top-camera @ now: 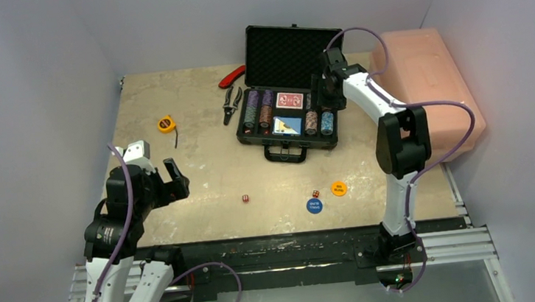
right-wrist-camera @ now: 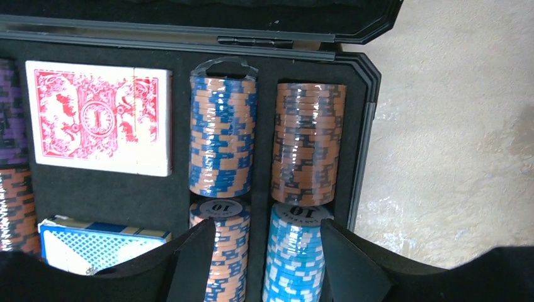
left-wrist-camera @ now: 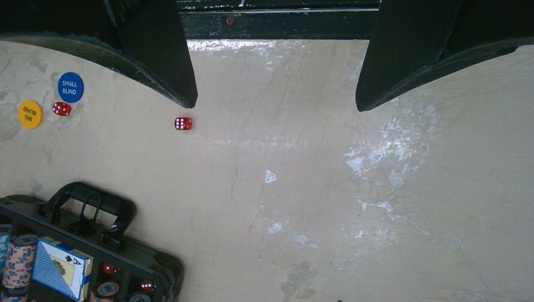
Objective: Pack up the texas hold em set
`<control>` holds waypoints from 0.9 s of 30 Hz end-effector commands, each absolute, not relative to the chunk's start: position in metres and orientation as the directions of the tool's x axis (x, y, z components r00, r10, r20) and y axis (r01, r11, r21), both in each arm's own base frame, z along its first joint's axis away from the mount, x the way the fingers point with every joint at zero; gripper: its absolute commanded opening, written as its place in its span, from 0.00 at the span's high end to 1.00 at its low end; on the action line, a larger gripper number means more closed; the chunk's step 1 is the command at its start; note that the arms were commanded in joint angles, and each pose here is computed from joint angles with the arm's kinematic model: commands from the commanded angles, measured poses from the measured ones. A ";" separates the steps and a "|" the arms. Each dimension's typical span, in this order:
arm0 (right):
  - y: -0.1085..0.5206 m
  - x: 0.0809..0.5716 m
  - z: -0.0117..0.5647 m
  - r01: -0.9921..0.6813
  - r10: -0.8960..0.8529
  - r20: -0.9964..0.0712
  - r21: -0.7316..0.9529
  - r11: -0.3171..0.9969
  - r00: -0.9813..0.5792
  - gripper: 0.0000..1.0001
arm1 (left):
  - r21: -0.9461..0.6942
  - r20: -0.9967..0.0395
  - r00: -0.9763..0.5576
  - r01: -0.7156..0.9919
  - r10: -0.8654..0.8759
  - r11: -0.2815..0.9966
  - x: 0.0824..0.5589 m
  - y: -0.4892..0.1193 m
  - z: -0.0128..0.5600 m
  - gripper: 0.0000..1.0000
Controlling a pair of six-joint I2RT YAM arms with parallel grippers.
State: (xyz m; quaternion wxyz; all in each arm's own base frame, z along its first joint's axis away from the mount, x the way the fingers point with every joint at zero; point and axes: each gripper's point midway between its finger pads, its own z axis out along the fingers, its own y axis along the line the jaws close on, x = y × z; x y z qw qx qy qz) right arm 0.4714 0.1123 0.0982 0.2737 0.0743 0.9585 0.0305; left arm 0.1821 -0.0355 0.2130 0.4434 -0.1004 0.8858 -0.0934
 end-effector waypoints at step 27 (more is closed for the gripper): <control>0.157 0.350 0.180 -0.037 0.050 -0.591 0.135 0.990 -0.805 0.31 | -0.271 -0.791 -0.546 -0.089 -0.275 0.958 0.183 -0.035 0.221 0.02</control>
